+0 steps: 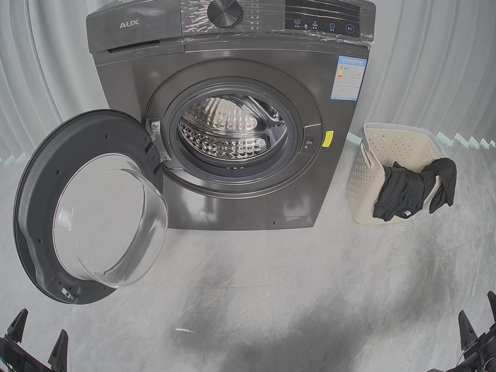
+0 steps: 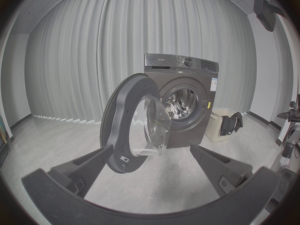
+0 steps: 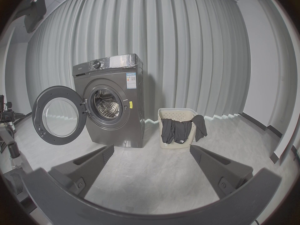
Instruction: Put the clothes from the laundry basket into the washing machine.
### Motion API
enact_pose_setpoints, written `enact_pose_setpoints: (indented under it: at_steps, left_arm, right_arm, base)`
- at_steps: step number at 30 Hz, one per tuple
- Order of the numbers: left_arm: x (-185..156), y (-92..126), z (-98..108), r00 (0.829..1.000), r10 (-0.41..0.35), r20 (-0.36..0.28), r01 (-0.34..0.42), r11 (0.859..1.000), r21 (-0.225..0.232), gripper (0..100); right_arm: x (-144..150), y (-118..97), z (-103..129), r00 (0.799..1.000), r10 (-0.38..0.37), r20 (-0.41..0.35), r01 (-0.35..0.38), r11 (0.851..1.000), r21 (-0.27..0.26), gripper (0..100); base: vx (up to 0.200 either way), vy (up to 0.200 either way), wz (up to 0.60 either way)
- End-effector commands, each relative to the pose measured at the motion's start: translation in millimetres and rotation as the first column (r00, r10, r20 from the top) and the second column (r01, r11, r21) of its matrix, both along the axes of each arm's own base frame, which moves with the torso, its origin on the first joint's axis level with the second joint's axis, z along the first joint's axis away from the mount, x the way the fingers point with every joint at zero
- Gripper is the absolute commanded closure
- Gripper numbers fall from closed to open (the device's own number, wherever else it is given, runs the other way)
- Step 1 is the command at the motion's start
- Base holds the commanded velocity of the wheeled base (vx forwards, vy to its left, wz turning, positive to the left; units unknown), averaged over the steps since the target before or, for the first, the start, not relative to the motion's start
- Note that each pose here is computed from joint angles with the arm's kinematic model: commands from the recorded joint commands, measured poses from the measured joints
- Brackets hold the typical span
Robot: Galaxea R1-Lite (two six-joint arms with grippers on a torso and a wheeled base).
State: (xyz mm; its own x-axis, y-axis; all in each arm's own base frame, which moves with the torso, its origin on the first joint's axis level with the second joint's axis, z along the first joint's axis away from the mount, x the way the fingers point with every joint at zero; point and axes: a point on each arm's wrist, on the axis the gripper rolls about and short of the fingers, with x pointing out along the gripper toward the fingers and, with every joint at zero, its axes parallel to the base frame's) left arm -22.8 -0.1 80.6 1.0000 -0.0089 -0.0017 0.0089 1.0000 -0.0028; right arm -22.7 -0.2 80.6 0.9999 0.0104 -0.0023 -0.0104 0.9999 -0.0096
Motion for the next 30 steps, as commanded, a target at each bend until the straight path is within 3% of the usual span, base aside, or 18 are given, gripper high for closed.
enact_pose_setpoints:
  at_steps: [1,30]
  left_arm:
    - [-0.2,0.0,-4.9,1.0,0.0,0.002,0.0,1.0,0.0,0]
    - [-0.3,0.0,-4.4,1.0,0.0,0.003,0.0,1.0,-0.002,0]
  right_arm:
    - [-0.1,0.0,-5.3,1.0,0.0,0.001,0.0,1.0,0.0,0]
    - [-0.1,0.0,-5.3,1.0,0.002,0.001,-0.002,1.0,0.0,0]
  base:
    - [0.0,0.0,0.0]
    - [0.0,0.0,0.0]
